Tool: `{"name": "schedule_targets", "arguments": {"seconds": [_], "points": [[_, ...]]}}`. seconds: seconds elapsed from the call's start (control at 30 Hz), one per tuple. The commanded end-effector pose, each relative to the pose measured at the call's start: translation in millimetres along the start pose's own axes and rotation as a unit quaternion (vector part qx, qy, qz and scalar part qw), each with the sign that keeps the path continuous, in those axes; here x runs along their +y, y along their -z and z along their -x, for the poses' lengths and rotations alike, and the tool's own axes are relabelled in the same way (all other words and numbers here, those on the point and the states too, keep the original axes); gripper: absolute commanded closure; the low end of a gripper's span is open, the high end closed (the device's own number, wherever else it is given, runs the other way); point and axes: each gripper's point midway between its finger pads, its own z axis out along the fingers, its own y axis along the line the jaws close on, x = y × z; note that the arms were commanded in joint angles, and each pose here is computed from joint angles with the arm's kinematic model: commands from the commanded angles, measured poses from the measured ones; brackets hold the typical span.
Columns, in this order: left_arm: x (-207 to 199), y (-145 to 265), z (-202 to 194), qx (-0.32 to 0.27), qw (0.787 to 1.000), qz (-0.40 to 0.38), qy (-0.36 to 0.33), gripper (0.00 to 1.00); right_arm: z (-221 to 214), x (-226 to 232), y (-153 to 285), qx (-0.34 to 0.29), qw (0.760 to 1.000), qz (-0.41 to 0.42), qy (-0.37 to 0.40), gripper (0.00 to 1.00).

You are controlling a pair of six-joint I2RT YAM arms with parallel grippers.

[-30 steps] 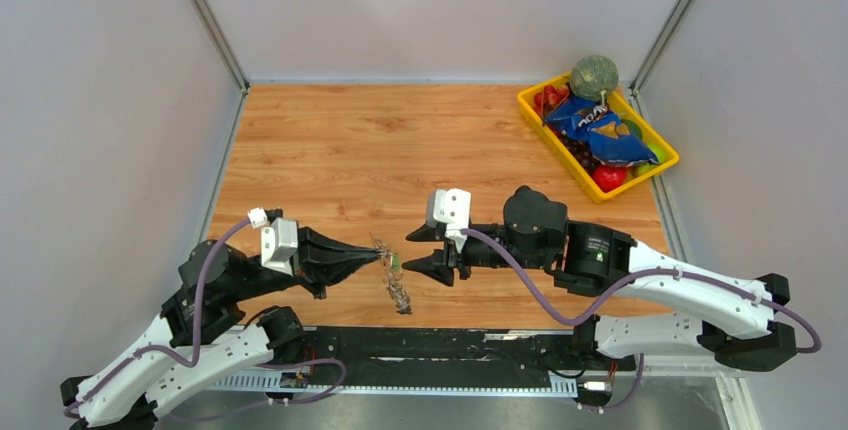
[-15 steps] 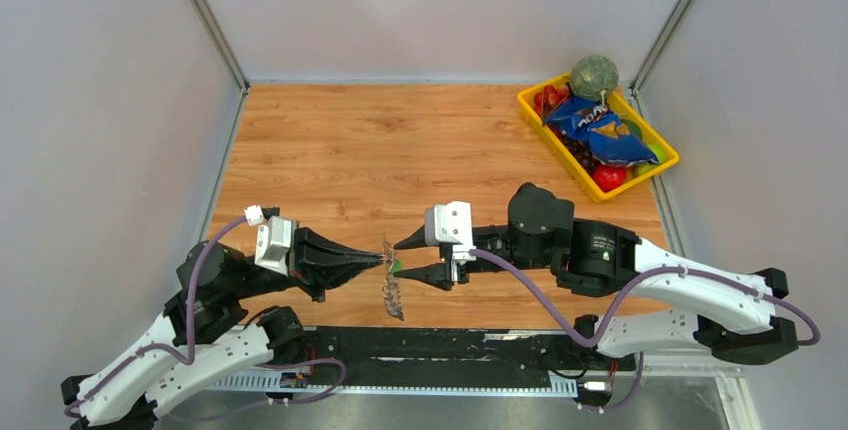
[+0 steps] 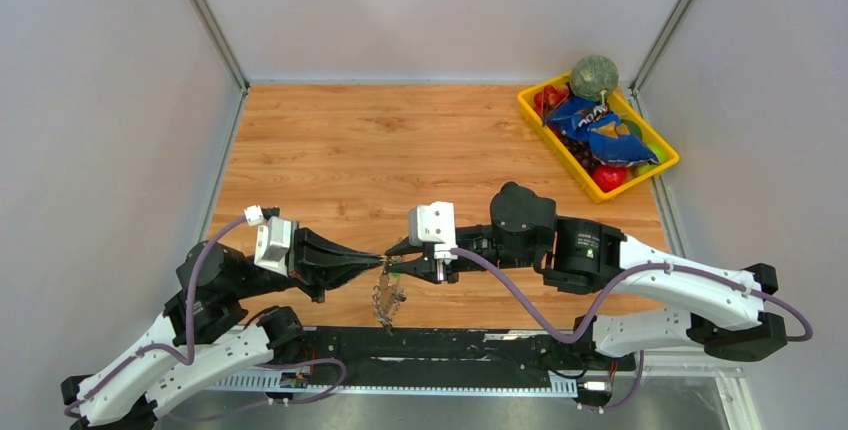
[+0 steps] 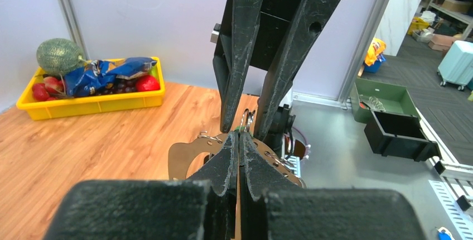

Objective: Put the keys on the keyring

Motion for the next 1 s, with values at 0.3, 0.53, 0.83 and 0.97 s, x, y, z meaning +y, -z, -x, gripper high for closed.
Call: {"name": "schedule_targets", "arguments": {"seconds": [0.3, 0.53, 0.83, 0.97], "points": [[-11, 4, 28, -0.051, 0.998, -0.019, -0.018, 1.0, 20, -3, 0, -0.023, 1.0, -0.006, -0.002, 0.88], [-12, 5, 30, -0.055, 0.998, -0.02, -0.017, 1.0, 15, -5, 0, -0.017, 1.0, -0.013, -0.011, 1.0], [-13, 12, 27, -0.022, 0.999, -0.013, -0.034, 0.78, 11, 1, 4, -0.003, 0.999, -0.006, -0.041, 1.0], [-12, 17, 26, 0.005, 0.999, -0.005, -0.043, 0.59, 3, 5, 3, 0.009, 0.998, 0.0, -0.06, 1.0]]}}
